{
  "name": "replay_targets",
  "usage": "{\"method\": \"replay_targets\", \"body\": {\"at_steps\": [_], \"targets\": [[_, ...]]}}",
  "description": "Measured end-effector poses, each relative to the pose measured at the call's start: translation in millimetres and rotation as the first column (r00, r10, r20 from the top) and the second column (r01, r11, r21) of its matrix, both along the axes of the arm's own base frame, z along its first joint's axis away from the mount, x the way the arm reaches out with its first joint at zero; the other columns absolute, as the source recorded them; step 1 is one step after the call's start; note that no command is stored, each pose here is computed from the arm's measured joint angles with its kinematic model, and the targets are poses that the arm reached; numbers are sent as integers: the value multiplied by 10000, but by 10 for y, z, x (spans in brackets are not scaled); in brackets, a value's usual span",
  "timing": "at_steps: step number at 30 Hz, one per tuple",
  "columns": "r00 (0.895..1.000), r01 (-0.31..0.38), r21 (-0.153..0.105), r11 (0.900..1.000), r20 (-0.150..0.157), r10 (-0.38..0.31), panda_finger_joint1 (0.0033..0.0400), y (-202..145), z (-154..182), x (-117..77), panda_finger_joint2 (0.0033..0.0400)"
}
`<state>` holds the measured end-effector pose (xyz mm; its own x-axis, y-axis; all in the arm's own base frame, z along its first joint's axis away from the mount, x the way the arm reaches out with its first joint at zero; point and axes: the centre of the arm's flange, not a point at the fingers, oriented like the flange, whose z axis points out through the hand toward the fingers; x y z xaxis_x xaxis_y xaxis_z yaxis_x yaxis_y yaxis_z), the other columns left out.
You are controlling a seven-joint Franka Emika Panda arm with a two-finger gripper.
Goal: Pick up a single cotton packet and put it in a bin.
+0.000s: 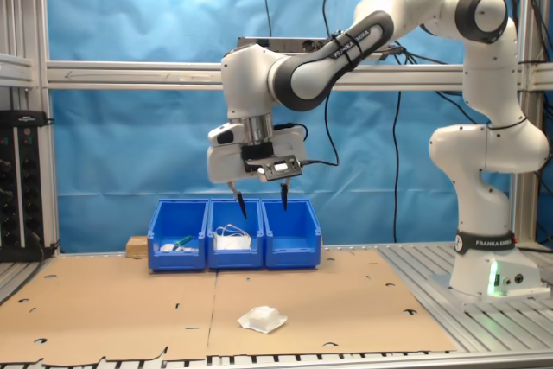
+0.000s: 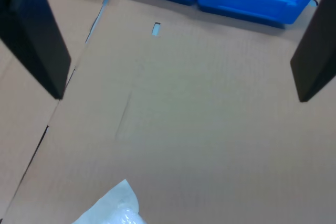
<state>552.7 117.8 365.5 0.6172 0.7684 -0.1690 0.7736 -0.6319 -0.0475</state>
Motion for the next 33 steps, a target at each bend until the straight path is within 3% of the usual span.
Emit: {"method": "replay_targets", "body": {"at_steps": [16, 33], "targets": [[9968, -739, -688, 9949, -357, 716, 400, 292, -386, -11, 400], [9825, -1853, -1271, 9744, -446, 1810, 400, 820, -719, 56, 400]]}}
